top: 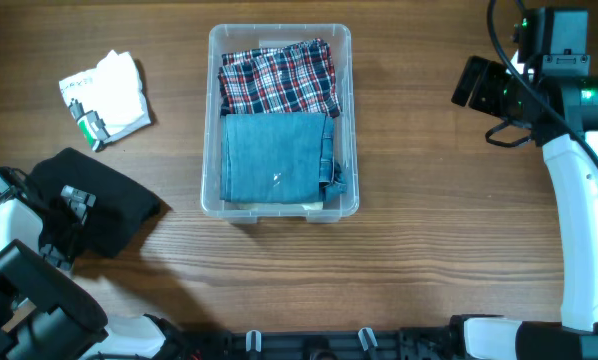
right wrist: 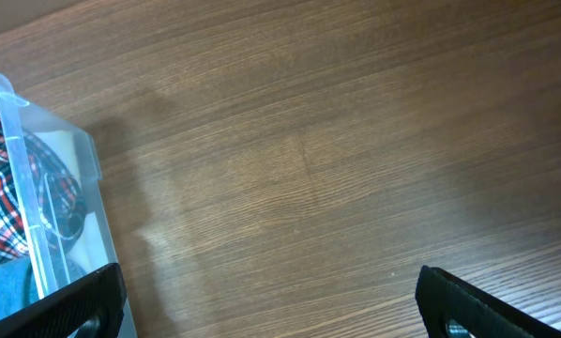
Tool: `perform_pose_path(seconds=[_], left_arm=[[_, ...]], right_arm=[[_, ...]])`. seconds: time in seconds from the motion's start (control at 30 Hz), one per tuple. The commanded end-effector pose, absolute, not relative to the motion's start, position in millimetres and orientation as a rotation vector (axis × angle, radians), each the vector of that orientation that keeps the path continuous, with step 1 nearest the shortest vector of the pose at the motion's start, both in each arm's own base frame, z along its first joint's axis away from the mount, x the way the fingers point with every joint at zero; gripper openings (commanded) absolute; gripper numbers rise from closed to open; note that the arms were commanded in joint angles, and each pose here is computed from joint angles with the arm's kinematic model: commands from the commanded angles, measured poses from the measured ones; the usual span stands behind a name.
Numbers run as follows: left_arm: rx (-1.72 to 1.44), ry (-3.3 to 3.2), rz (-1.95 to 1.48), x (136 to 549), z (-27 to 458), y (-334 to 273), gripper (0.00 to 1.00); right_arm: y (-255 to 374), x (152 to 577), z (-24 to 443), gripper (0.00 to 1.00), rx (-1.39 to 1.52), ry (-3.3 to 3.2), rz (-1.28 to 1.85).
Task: Pack container
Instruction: 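Grasp the black garment's edge with the left gripper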
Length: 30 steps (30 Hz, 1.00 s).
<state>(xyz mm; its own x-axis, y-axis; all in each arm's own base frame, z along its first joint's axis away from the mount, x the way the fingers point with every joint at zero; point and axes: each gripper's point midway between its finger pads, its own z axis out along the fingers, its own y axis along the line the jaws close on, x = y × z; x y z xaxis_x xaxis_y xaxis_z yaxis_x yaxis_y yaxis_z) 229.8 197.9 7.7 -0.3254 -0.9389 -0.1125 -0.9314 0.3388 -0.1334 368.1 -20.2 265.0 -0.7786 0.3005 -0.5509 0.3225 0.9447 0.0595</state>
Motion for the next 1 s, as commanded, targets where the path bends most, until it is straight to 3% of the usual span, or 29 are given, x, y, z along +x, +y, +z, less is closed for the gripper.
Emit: perform_pose_path(seconds=[0.0,0.17,0.23,0.3,0.37,0.47,0.57,0.73,0.87,0.97], left_arm=[[-1.719,2.472,-0.057,224.6,-2.8,196.6,0.95],[-1.717,2.469,-0.056,225.3,-2.7,197.3,0.87],[-1.716,2.468,-0.056,225.5,-2.6,197.4,0.78],[-1.716,2.468,-0.058,225.5,-2.6,197.3,0.75],[-1.716,2.468,-0.058,225.5,-2.6,197.3,0.79],[-1.718,2.471,-0.062,224.9,-3.4,196.1,0.95],[-1.72,2.473,-0.063,222.8,-6.6,194.1,0.97],[-1.724,2.482,-0.066,219.3,-10.9,190.7,0.81],[-1.724,2.486,-0.067,218.7,-10.9,190.1,0.76],[-1.727,2.492,-0.068,217.4,-11.1,188.9,0.59]], right_arm=[[-22.7,369.7,265.7,1.0,0.435,2.512,-0.071],[-22.7,369.7,265.8,1.0,0.436,2.512,-0.071],[-22.7,369.7,265.8,1.0,0.435,2.512,-0.071],[-22.7,369.7,265.7,1.0,0.435,2.512,-0.071],[-22.7,369.7,265.8,1.0,0.436,2.512,-0.071],[-22.7,369.7,265.7,1.0,0.435,2.512,-0.071],[-22.7,369.7,265.8,1.0,0.436,2.512,-0.071],[-22.7,369.7,265.7,1.0,0.435,2.512,-0.071],[-22.7,369.7,265.7,1.0,0.435,2.512,-0.071],[-22.7,369.7,265.7,1.0,0.435,2.512,-0.071]])
